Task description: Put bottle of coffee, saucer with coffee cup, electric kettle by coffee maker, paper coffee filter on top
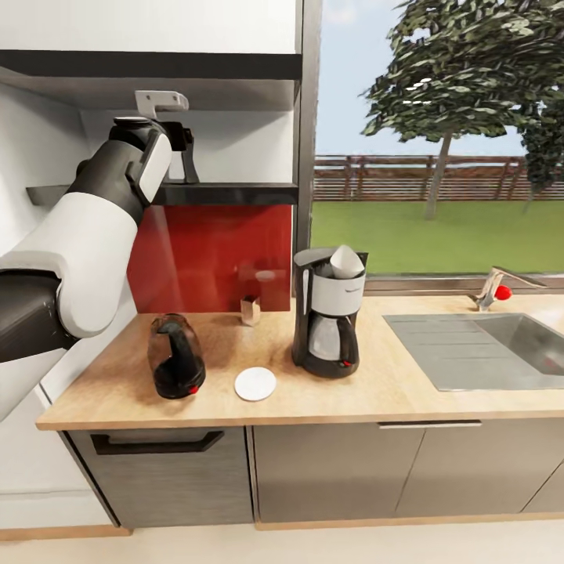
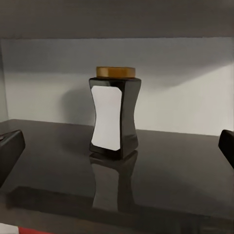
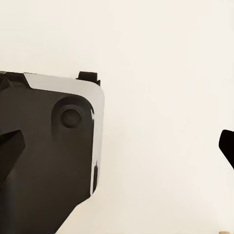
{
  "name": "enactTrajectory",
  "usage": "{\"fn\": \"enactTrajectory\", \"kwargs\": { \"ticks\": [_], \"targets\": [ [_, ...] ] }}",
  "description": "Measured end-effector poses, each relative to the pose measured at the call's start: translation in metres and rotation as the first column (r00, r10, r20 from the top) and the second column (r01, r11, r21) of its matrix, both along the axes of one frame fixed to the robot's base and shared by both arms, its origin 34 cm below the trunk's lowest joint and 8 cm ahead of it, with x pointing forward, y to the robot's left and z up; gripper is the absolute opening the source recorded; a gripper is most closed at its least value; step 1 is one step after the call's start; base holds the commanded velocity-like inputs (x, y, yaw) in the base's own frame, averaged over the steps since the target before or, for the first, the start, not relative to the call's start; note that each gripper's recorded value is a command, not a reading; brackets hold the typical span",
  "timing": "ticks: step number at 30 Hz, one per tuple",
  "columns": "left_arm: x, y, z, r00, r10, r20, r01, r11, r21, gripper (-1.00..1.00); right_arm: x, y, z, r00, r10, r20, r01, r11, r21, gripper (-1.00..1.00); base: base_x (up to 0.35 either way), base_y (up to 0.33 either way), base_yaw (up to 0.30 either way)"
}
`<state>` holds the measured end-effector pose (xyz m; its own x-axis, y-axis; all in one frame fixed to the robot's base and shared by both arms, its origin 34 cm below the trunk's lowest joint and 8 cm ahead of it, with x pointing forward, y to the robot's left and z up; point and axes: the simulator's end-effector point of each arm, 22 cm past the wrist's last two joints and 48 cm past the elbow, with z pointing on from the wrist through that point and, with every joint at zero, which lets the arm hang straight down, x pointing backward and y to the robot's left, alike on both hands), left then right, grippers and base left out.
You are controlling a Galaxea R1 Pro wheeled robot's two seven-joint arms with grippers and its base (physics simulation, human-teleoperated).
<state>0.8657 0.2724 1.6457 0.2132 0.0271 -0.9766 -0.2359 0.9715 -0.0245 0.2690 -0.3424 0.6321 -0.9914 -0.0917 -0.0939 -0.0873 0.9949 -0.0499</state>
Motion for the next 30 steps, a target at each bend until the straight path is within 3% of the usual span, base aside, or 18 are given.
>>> {"fn": "enactTrajectory", "kwargs": {
  "ticks": [11, 23, 30],
  "targets": [
    [-0.0002, 0.0029, -0.0001, 1.0, 0.004, 0.0, -0.004, 1.0, -0.002, 1.0, -0.0001, -0.0001, 0.0, 1.0, 0.0, 0.0, 0.0, 1.0, 0.0, 1.0, 0.213, 0.112, 0.0],
    [-0.0001, 0.0017, 0.0002, 1.0, 0.002, 0.001, -0.002, 1.0, -0.002, 1.0, 0.0, -0.0002, 0.0, 1.0, 0.0, 0.0, 0.0, 1.0, 0.0, 1.0, 0.02, 0.064, -0.002],
    [0.0, 0.0015, 0.0, 1.0, 0.002, 0.0, -0.002, 1.0, -0.001, 1.0, 0.0, 0.0001, 0.0, 1.0, 0.0, 0.0, 0.0, 1.0, 0.0, 1.0, 0.0, 0.156, -0.174]
  ]
}}
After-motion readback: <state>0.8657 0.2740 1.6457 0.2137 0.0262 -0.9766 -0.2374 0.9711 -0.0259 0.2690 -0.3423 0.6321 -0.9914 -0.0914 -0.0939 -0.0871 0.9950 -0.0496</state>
